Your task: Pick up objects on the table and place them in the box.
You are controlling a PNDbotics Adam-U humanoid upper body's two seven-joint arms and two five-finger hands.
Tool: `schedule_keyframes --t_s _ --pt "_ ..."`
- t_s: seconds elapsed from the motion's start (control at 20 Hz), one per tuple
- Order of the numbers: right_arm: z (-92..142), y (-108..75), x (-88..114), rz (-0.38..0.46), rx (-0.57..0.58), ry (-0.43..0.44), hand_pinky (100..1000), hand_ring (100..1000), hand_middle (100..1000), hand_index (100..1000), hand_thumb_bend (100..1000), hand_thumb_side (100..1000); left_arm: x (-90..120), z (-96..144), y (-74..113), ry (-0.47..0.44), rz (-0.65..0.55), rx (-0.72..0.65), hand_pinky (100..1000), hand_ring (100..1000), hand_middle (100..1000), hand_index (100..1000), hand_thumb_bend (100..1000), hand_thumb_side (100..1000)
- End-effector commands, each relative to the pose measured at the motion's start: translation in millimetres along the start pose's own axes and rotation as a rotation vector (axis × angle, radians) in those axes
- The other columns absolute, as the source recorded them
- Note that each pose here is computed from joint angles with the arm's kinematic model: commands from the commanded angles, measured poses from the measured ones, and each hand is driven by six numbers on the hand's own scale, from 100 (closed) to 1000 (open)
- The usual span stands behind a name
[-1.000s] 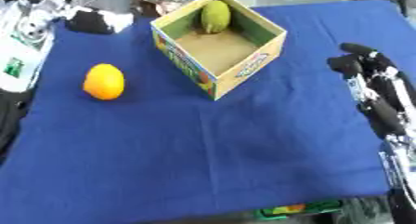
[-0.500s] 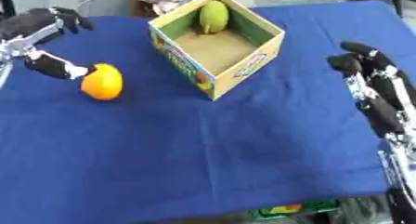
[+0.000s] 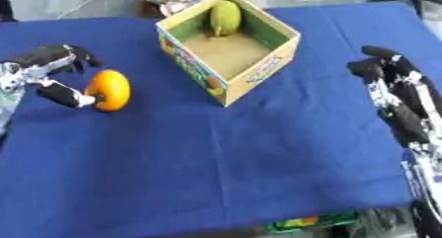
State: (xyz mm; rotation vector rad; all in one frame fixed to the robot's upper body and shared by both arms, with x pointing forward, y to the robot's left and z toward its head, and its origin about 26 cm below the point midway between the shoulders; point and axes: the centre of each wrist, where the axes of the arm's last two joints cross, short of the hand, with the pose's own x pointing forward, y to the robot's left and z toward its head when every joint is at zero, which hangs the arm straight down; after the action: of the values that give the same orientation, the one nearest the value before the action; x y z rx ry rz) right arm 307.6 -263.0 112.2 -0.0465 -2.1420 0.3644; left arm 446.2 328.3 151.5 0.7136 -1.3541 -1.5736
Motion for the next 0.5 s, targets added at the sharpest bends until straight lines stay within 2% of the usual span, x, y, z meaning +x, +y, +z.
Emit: schedule_keyframes --t_s 0.05,0.1,0.2,0.35,0.5 --pt "-2.8 -3.7 4.4 0.016 0.0 -0.017 830 771 592 817 100 498 1.1 -1.5 10.7 -0.032 -0.007 0.02 649 618 674 768 316 157" --pt "-2.8 -3.7 4.4 0.016 0.0 -0.017 830 771 592 817 100 498 2.0 -2.0 10.7 -0.04 -0.009 0.018 638 598 643 744 288 114" --pt "-2.6 -3.9 4.2 0.016 -0.002 -0.016 830 771 592 817 100 498 4.2 -2.0 12.7 -0.058 -0.012 0.025 588 509 524 645 202 100" --pt "-2.4 -4.1 4.0 0.016 -0.003 -0.015 830 771 592 817 100 497 9.4 0.0 19.9 -0.092 -0.016 0.057 556 461 464 585 170 100" --pt "-2.4 -4.0 4.0 0.016 -0.003 -0.015 830 771 592 817 100 497 18.3 3.2 31.6 -0.142 -0.022 0.093 546 445 440 560 155 100"
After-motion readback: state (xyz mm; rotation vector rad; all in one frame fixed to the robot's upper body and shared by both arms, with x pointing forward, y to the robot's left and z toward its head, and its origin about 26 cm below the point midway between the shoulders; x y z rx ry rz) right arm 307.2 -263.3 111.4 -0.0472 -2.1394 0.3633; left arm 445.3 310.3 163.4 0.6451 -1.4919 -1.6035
